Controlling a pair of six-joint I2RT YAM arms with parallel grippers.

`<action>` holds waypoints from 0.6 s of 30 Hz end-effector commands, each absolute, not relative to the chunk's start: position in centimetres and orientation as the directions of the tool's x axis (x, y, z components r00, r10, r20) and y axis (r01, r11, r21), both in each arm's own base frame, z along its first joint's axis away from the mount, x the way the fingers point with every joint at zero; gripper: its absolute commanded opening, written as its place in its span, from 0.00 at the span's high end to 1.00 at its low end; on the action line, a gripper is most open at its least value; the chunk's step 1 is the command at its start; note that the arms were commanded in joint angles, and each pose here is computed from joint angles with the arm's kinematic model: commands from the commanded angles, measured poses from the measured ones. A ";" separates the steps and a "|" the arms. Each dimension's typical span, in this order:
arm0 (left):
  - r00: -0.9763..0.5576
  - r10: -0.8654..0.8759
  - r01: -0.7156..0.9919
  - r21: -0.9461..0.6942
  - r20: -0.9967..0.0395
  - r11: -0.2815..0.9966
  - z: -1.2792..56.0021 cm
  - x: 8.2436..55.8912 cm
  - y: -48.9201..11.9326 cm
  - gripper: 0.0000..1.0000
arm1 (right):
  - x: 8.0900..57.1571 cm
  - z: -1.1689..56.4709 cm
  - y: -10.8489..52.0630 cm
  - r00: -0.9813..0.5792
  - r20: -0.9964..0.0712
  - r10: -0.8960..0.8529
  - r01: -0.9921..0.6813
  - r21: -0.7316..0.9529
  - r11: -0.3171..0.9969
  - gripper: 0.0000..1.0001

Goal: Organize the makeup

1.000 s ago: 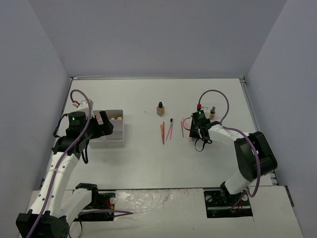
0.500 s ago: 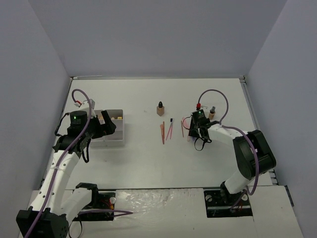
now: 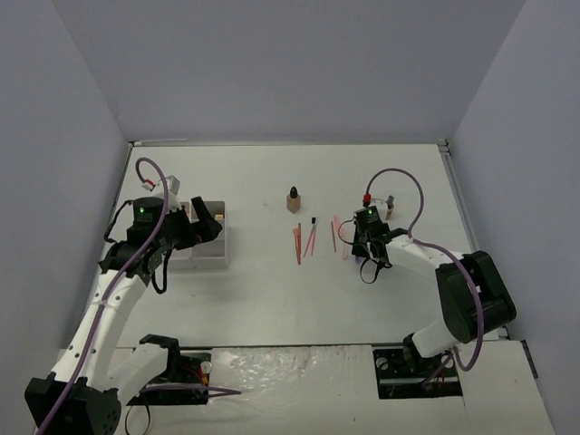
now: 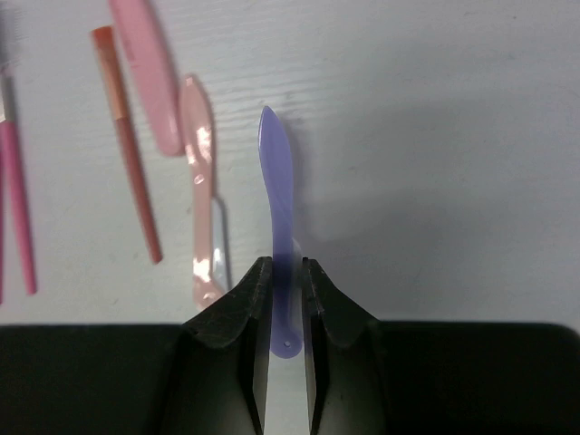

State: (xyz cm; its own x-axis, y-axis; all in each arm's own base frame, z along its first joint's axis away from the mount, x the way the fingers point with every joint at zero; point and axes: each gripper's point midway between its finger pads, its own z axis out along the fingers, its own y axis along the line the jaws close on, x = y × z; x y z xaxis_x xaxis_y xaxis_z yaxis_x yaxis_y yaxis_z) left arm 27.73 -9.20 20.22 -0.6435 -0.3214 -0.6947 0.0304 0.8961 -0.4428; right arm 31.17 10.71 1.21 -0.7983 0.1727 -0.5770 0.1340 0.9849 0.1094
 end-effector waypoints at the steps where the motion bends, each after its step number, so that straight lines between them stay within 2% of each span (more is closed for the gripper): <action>1: -0.580 -0.389 0.130 -0.553 -0.716 0.823 26.3 29.3 -12.6 0.03 | 32.0 9.2 14.9 -0.648 -0.756 0.094 -0.077 0.188 0.979 1.00; 4: -0.585 -0.401 0.182 -0.596 -0.705 0.782 28.1 29.6 -15.1 0.03 | 30.8 14.8 20.2 -0.519 -0.854 0.026 -0.311 0.218 0.925 1.00; 8: -0.612 -0.384 0.246 -0.628 -0.691 0.738 29.3 29.5 -18.6 0.03 | 29.1 20.1 25.2 -0.401 -0.915 0.045 -0.522 0.269 0.810 1.00; 14: -0.642 -0.364 0.318 -0.666 -0.675 0.675 30.4 29.4 -23.7 0.08 | 27.0 25.4 29.6 -0.298 -0.951 0.089 -0.690 0.279 0.667 1.00; 18: -0.658 -0.359 0.351 -0.691 -0.662 0.631 30.9 29.2 -26.5 0.18 | 26.6 26.7 30.8 -0.281 -0.955 0.101 -0.726 0.280 0.629 1.00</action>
State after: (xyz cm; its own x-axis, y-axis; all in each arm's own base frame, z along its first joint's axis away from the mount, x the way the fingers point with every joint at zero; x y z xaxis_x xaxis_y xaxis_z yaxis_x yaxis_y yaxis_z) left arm 28.15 -23.57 25.64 -0.7253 -0.2834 -0.6274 0.2632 0.7279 -0.6331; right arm 26.35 28.16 20.36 -0.4164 0.0060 -0.9092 -0.6235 0.7259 0.2904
